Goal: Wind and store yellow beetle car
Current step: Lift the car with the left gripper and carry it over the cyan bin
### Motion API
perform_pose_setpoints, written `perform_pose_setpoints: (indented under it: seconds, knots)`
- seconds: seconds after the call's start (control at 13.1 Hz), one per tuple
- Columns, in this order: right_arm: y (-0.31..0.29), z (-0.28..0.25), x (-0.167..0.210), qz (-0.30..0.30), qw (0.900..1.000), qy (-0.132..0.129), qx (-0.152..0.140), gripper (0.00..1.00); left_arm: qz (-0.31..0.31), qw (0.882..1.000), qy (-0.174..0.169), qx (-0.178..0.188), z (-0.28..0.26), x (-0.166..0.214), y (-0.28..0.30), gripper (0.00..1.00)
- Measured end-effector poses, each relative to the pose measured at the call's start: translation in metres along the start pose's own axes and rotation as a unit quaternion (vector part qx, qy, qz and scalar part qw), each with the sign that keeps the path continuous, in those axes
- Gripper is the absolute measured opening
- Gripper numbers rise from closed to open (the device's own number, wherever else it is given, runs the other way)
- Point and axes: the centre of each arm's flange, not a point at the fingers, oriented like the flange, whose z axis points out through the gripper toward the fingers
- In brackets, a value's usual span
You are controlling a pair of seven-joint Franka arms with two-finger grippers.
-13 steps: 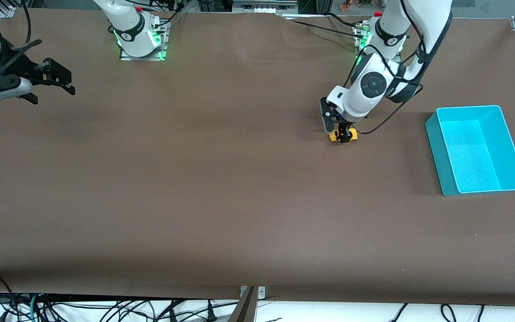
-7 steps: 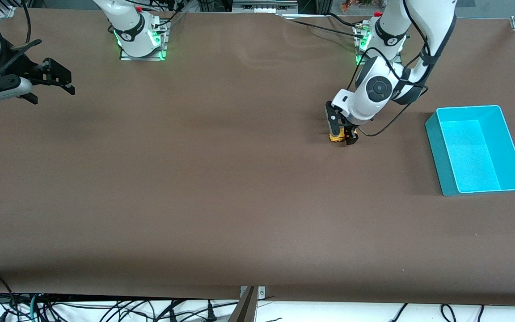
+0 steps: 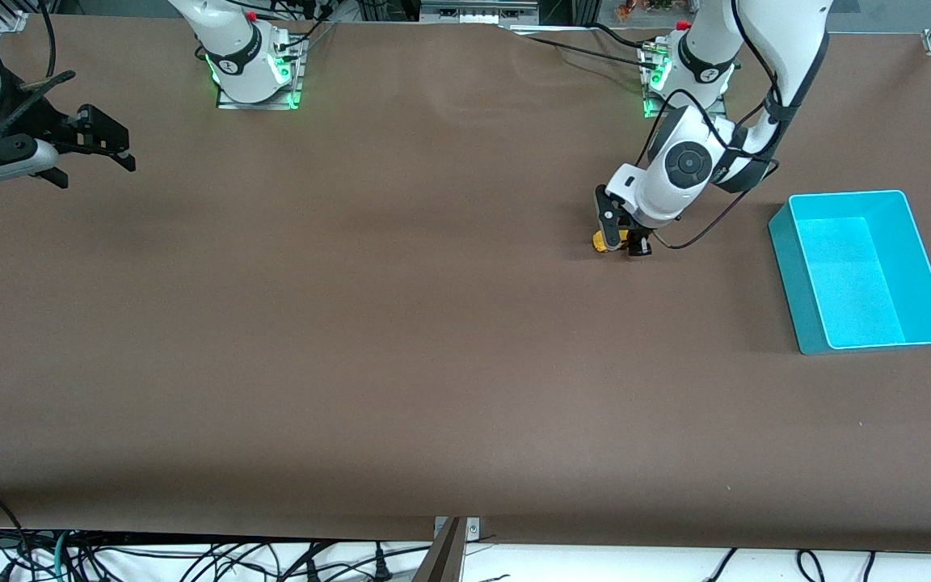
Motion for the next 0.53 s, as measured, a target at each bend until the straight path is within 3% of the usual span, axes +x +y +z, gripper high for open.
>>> perform_pose_setpoints:
  seconds: [0.3, 0.53]
  knots:
    - [0.0, 0.0, 0.0, 0.0, 1.0, 0.0, 0.0, 1.0, -0.015, 1.0, 0.003, 0.008, -0.013, -0.009, -0.014, 0.45]
    - [0.0, 0.001, 0.0, 0.0, 1.0, -0.001, 0.0, 1.0, -0.032, 0.999, -0.014, 0.002, -0.052, -0.021, -0.031, 0.45]
